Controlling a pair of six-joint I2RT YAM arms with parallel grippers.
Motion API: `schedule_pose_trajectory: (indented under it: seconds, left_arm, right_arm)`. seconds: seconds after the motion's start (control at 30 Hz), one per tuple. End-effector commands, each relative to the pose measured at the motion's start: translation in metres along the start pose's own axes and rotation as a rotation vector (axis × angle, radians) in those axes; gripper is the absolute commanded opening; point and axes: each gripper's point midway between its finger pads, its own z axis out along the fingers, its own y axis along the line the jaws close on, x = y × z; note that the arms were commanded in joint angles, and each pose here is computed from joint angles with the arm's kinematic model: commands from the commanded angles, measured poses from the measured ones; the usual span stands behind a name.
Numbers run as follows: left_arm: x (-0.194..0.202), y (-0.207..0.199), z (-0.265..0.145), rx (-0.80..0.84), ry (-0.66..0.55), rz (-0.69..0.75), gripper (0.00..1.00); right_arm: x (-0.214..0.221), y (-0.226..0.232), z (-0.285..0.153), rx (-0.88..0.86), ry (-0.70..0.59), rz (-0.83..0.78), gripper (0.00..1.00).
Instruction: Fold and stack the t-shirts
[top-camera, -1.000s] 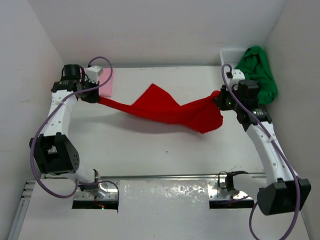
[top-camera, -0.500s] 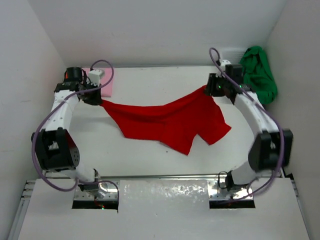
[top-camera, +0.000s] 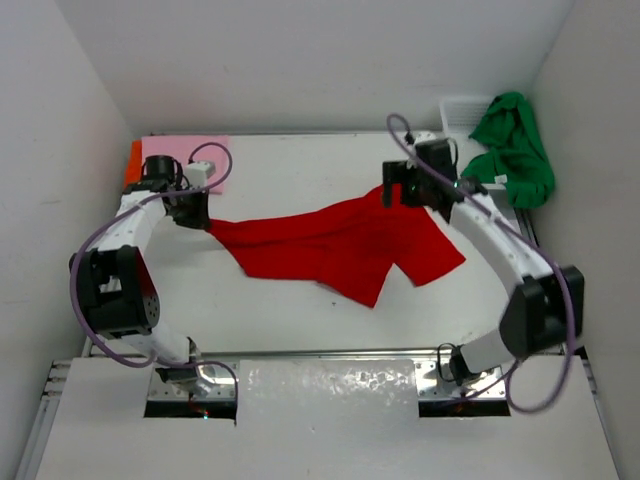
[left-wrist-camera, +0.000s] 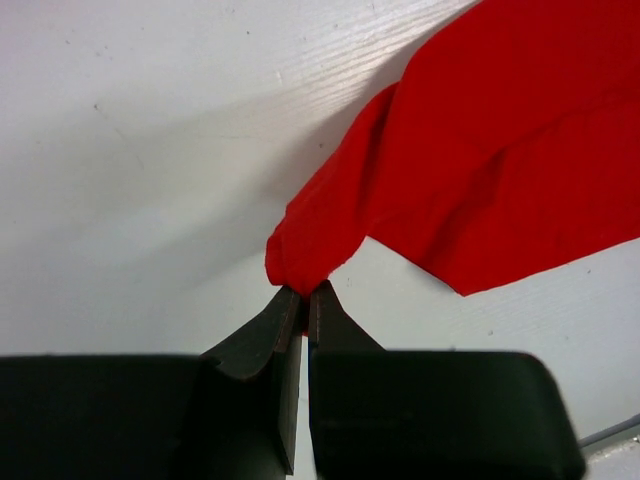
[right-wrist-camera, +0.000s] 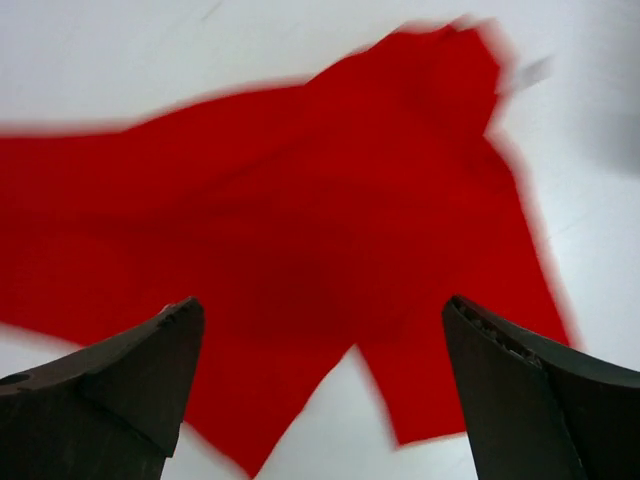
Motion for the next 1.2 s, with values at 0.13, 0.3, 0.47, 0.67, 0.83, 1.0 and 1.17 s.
schedule_pose_trajectory:
  seconds: [0.13, 0.3, 0.47, 0.67, 0.83, 1.0, 1.17]
  left_arm:
    - [-0.021, 0.003, -0.018, -0.057, -0.094, 0.043, 0.00]
    - [-0.019, 0.003, -0.017, -0.063, -0.095, 0.041, 0.00]
    - [-0.020, 0.003, -0.018, -0.063, -0.101, 0.045, 0.00]
    - [-0.021, 0.003, -0.019, -0.065, -0.107, 0.045, 0.00]
    - [-0.021, 0.005, -0.020, -0.079, -0.111, 0.052, 0.00]
    - [-0.059, 0.014, -0.017, -0.080, -0.177, 0.044, 0.00]
    - [-0.198, 0.030, -0.046, -0.075, -0.425, 0.009, 0.00]
  right_arm:
    - [0.154, 0.060, -0.021, -0.025, 0.178, 0.084, 0.80]
    - [0.220, 0.076, -0.017, -0.046, 0.295, 0.119, 0.74]
    - [0.245, 0.095, -0.004, -0.139, 0.334, 0.226, 0.72]
    - [0.253, 0.095, 0.019, -0.091, 0.366, 0.243, 0.55]
    - [0.240, 0.080, 0.026, -0.019, 0.312, 0.284, 0.00]
    - [0.165, 0.061, 0.041, -0.047, 0.178, 0.350, 0.00]
    - [-0.043, 0.033, 0.059, -0.109, -0.076, 0.286, 0.00]
